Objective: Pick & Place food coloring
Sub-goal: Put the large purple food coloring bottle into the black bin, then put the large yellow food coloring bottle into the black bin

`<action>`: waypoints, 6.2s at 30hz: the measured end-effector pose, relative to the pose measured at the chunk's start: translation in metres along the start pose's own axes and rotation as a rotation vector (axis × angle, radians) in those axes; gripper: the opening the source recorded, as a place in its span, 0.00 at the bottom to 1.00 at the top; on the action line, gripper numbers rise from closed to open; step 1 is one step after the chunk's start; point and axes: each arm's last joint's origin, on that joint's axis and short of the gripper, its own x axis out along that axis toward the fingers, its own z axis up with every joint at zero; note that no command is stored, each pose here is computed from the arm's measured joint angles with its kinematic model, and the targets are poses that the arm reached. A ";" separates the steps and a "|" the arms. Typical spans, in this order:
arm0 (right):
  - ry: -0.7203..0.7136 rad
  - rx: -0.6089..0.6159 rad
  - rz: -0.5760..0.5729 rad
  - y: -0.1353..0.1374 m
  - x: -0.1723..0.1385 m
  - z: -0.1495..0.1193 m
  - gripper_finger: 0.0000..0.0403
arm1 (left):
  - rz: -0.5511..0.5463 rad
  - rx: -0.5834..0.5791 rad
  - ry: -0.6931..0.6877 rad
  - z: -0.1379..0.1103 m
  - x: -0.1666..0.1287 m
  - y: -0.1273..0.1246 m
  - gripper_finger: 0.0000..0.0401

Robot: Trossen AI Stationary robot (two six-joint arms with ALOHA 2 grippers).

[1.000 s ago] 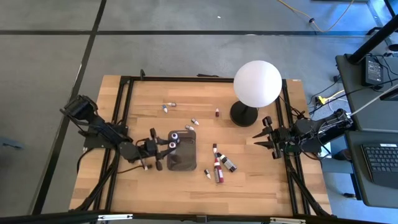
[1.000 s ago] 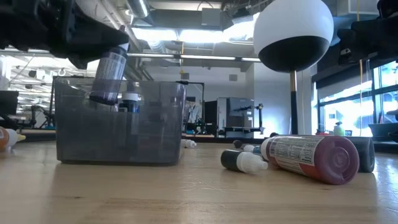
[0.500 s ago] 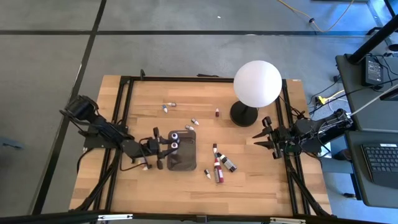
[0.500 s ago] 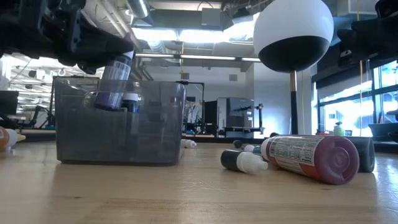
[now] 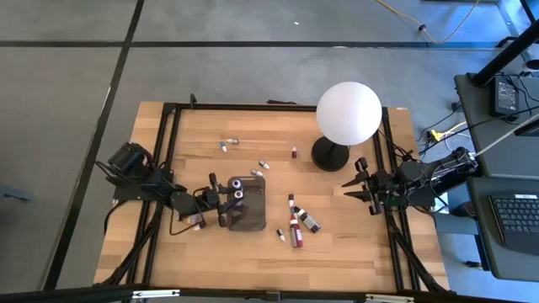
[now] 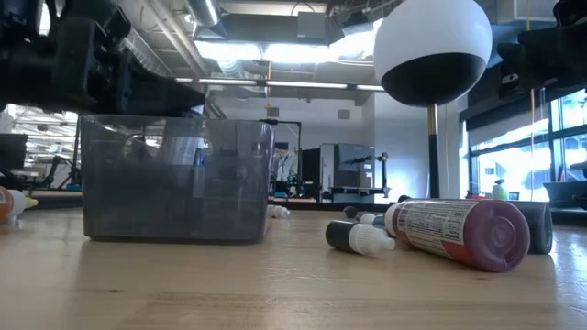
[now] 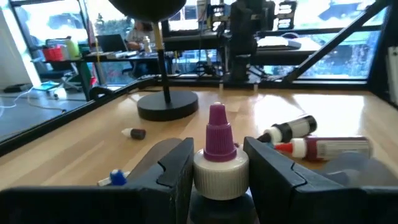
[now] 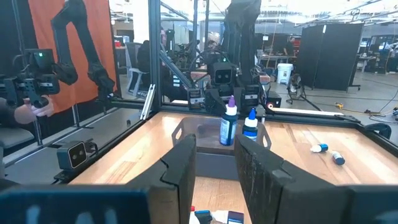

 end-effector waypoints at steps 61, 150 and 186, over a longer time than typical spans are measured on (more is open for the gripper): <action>0.008 -0.001 0.000 0.000 0.000 -0.001 0.28 | 0.003 -0.032 -0.070 0.026 -0.016 -0.010 0.35; -0.020 -0.053 -0.146 -0.004 0.000 0.003 0.28 | 0.333 -0.455 0.952 0.069 -0.025 0.042 0.36; 0.013 -0.056 -0.190 -0.005 -0.001 0.000 0.28 | 0.593 -0.663 1.204 0.057 -0.032 0.057 0.51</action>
